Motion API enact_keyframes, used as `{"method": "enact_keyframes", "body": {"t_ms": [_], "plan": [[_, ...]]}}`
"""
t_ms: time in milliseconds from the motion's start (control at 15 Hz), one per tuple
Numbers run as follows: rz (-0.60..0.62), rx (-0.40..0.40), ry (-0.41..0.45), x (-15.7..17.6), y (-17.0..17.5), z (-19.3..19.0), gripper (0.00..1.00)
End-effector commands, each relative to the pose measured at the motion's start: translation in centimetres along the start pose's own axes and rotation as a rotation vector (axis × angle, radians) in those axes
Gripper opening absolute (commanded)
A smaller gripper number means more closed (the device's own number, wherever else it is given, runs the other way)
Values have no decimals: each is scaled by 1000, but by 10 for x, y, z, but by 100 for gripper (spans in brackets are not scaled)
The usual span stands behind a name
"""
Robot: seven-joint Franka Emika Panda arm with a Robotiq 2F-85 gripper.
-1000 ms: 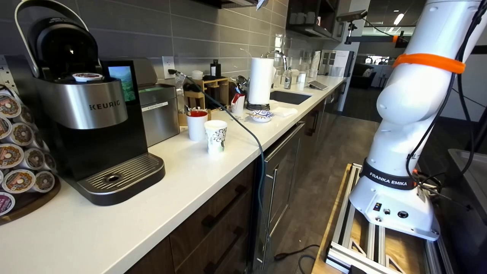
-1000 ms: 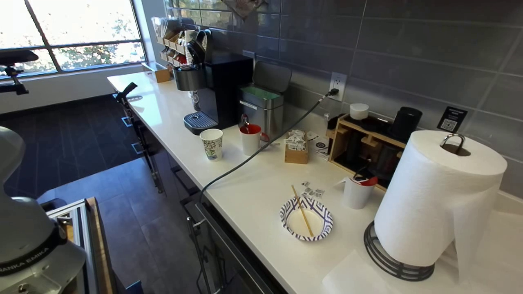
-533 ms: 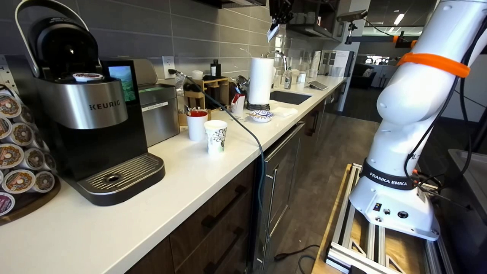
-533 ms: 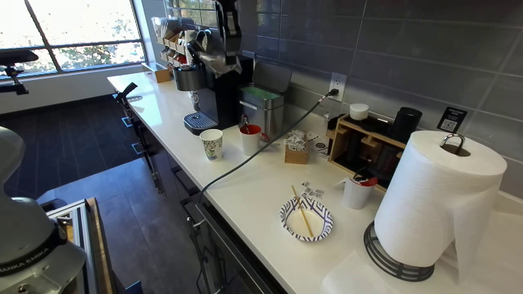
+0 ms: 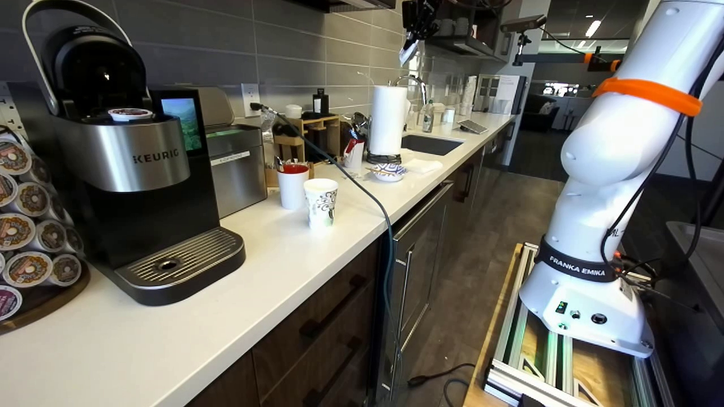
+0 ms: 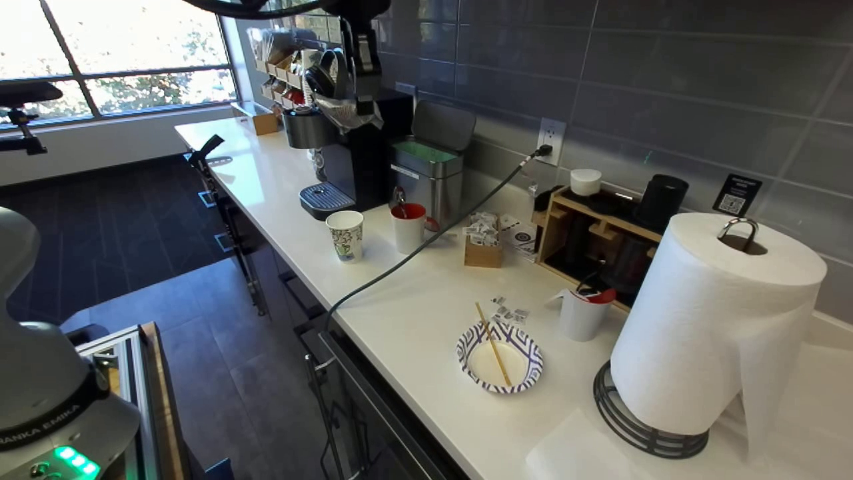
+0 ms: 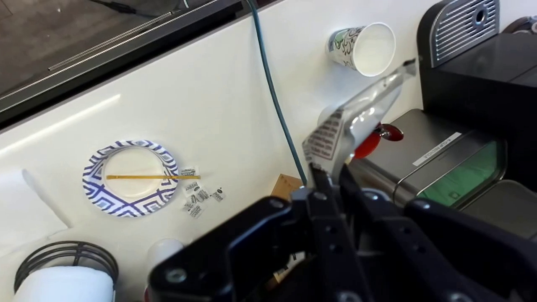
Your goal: Remove a white sachet from the cabinet and put it on the counter
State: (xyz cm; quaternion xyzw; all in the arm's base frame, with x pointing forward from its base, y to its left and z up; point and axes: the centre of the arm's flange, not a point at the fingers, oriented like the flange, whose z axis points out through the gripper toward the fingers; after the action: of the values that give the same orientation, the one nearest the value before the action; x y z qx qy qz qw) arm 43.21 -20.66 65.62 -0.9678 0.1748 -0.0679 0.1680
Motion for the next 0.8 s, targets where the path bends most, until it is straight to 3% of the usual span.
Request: {"method": "enact_keyframes", "body": {"t_ms": [0, 267, 733], "plan": [[-22, 42, 27, 11, -6, 39, 2], [66, -7, 102, 25, -1, 104, 2], [151, -95, 89, 51, 15, 210, 2]]}}
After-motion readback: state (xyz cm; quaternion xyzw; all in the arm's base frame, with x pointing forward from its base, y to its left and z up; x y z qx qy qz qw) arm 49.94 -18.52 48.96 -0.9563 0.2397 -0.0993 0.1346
